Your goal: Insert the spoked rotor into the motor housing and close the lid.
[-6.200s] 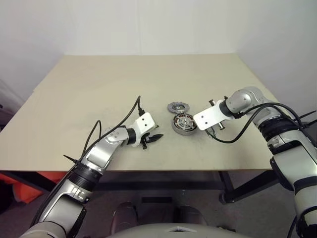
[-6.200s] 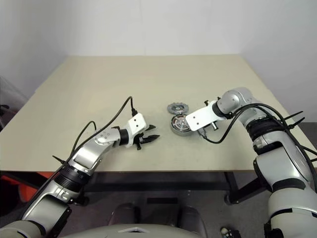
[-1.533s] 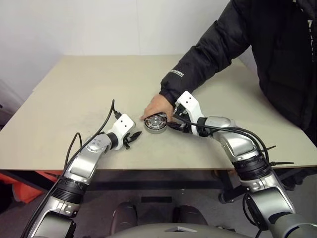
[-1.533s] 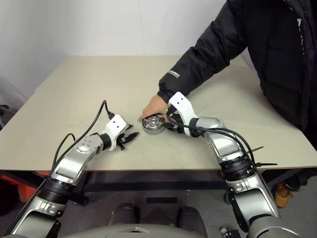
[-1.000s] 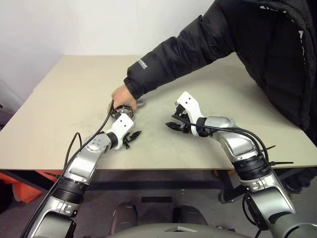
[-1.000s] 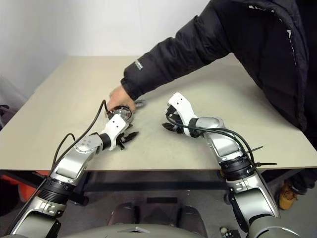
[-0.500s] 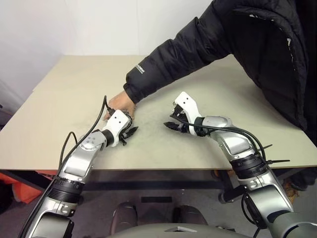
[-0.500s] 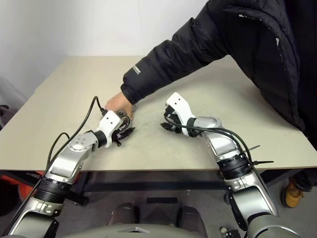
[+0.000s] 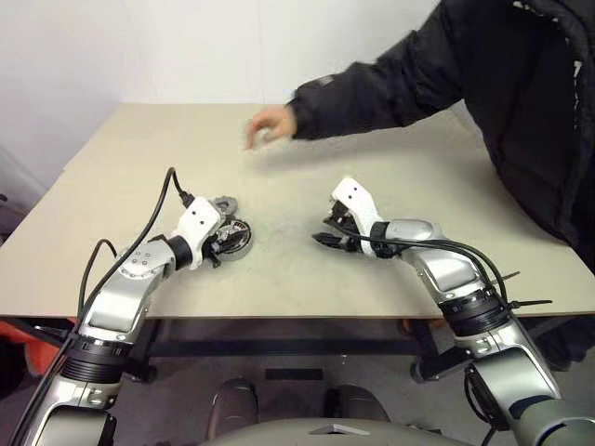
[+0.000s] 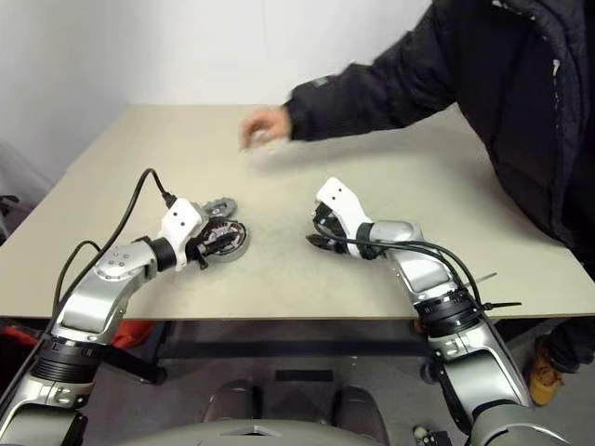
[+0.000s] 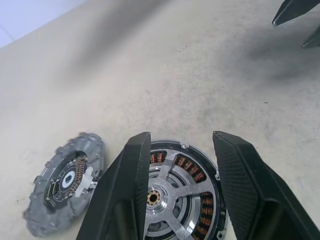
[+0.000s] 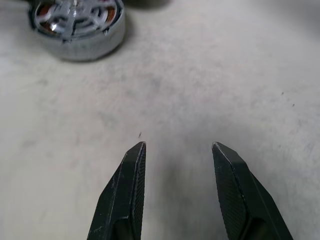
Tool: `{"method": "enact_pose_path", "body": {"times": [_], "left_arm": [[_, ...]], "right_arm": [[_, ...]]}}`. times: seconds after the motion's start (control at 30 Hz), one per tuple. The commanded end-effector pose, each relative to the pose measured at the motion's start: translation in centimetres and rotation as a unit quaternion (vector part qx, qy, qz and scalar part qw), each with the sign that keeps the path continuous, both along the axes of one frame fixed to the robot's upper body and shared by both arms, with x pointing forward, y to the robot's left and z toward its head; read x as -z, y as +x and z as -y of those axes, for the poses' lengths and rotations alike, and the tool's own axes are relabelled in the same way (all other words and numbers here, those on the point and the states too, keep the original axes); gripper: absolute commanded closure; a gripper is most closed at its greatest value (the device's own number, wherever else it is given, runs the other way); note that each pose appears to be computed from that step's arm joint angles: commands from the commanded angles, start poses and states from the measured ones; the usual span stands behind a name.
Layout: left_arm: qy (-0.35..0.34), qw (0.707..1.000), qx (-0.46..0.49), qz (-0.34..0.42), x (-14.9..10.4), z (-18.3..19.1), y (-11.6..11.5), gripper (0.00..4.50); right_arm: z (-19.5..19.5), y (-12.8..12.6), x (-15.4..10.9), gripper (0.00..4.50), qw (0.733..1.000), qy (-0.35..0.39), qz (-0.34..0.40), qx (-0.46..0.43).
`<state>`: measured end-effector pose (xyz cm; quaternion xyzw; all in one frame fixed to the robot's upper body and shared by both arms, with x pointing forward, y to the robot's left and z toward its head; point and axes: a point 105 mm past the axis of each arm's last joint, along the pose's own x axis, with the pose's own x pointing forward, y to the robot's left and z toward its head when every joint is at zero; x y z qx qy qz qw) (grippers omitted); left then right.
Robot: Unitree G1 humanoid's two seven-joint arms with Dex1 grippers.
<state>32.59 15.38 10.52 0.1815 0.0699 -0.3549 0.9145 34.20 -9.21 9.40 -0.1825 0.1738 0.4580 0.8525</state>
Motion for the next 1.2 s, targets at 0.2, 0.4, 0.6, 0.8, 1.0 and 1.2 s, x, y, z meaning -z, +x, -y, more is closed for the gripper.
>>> {"method": "enact_pose_path", "body": {"times": [0.2,0.4,0.6,0.8,1.0,1.2], "left_arm": [[0.082,0.994,0.058,0.032,-1.8,-0.6,-0.7,2.42],[0.198,0.971,0.115,0.072,-2.8,-1.5,-0.7,2.42],[0.249,0.95,0.173,0.068,-2.7,-1.4,-0.9,2.42],[0.32,0.914,0.246,0.038,-1.9,-2.4,-1.3,2.42],[0.364,0.889,0.276,0.028,-2.3,-3.6,0.5,2.42],[0.38,0.873,0.305,0.023,-3.2,-4.0,1.8,2.42]], "right_arm": [[0.3,-3.3,-2.1,2.18,0.989,-0.019,0.054,-0.14],[1.7,-3.1,-1.6,2.18,0.982,-0.08,0.077,-0.154],[1.6,-2.7,-1.6,2.18,0.981,-0.089,0.093,-0.145],[1.8,-2.7,-1.8,2.18,0.981,-0.092,0.1,-0.141],[1.7,-2.6,-1.8,2.18,0.983,-0.086,0.108,-0.124],[1.0,-2.9,-1.5,2.18,0.987,-0.066,0.117,-0.089]]}}
